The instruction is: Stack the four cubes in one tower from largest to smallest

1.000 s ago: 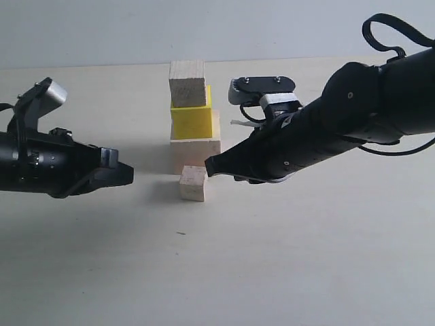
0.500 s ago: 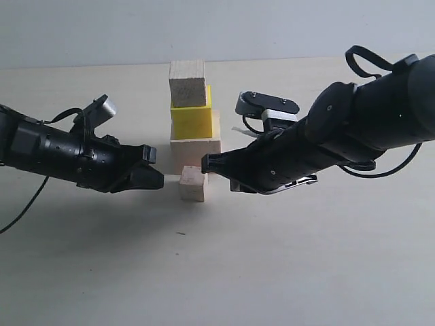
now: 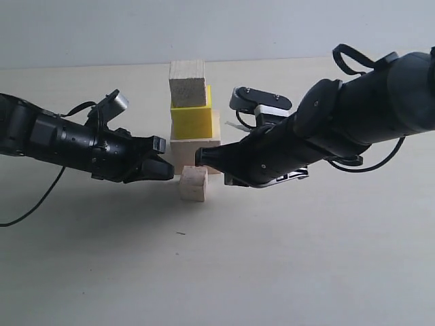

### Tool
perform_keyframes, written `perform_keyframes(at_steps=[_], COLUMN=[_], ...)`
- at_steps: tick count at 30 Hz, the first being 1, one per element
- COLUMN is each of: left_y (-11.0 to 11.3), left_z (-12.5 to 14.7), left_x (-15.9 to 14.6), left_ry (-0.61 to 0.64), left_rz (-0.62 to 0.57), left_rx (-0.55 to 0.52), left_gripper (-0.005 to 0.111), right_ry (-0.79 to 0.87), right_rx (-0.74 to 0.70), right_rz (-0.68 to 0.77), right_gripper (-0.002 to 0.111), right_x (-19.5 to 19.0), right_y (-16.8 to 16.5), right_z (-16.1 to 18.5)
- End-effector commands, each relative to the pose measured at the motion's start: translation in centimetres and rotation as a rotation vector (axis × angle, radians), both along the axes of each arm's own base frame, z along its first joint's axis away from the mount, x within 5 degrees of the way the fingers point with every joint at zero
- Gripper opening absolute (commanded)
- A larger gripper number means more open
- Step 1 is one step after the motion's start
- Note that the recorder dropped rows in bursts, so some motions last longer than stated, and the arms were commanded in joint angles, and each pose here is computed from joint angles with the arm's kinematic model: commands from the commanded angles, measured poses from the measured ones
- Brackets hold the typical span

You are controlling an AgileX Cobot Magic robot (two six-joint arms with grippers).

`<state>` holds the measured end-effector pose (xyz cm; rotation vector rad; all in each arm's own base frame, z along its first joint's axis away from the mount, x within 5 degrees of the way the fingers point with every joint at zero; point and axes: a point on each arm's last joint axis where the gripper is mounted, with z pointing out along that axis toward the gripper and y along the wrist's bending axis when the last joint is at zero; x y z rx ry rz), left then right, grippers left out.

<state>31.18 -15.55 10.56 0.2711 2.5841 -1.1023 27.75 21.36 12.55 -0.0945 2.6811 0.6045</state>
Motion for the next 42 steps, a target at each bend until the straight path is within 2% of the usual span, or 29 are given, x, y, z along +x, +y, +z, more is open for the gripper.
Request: perform_keyframes(at_steps=[1, 8, 18, 24, 42], left_y=[-0.2, -0.2, -0.2, -1.6, -1.8], left_z=[0.0, 0.0, -0.1, -0.3, -0.2], left_x=[0.3, 0.2, 0.1, -0.5, -0.7], left_ry=[-0.009, -0.011, -0.010, -0.025, -0.003], left_rz=[0.007, 0.000, -0.015, -0.042, -0.043], left_rx=[0.003, 0.009, 0.014, 0.055, 0.028], left_gripper=[0.000, 0.000, 0.000, 0.000, 0.000], right_ry=[-0.001, -0.080, -0.085, -0.089, -0.090], right_rx=[-0.018, -0.026, -0.033, -0.034, -0.048], right_rz=[0.027, 0.072, 0.062, 0.063, 0.103], right_gripper=[0.000, 0.000, 0.000, 0.000, 0.000], right_x=[-0.1, -1.3, -1.2, -1.2, -1.3], right_y=[0.5, 2.7, 2.6, 2.6, 2.7], right_z=[-0.7, -0.5, -0.8, -0.8, -0.9])
